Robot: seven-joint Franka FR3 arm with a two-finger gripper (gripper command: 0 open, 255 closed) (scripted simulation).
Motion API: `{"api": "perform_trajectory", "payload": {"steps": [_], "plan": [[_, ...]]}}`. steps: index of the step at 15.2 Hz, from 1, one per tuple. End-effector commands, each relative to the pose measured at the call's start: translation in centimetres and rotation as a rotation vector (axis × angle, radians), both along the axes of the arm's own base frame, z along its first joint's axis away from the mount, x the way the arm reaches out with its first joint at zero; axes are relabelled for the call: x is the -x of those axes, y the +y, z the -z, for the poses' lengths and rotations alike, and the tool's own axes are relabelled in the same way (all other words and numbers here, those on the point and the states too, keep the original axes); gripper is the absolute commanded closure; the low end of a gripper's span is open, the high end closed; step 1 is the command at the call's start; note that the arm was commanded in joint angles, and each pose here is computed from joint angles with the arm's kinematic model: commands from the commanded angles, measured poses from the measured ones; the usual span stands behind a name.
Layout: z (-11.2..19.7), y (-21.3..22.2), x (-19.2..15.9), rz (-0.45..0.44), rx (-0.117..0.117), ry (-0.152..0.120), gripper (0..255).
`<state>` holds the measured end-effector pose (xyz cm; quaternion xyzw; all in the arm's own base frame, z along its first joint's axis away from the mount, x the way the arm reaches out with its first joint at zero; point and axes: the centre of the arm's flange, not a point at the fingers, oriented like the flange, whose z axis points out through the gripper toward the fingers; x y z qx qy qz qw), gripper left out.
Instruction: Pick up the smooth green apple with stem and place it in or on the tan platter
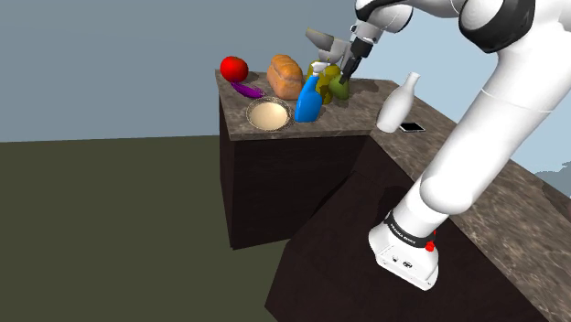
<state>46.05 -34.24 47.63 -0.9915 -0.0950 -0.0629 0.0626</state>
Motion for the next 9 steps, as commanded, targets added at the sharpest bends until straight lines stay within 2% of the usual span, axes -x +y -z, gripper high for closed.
{"api": "perform_trajectory", "payload": {"steps": [1, 8, 9], "plan": [[-1.1, 0.0, 0.0, 0.0, 0.0, 0.0, 255], [-4.3, 0.0, 0.0, 0.0, 0.0, 0.0, 255], [-4.4, 1.2, -0.5, 0.0, 0.0, 0.0, 255]]}}
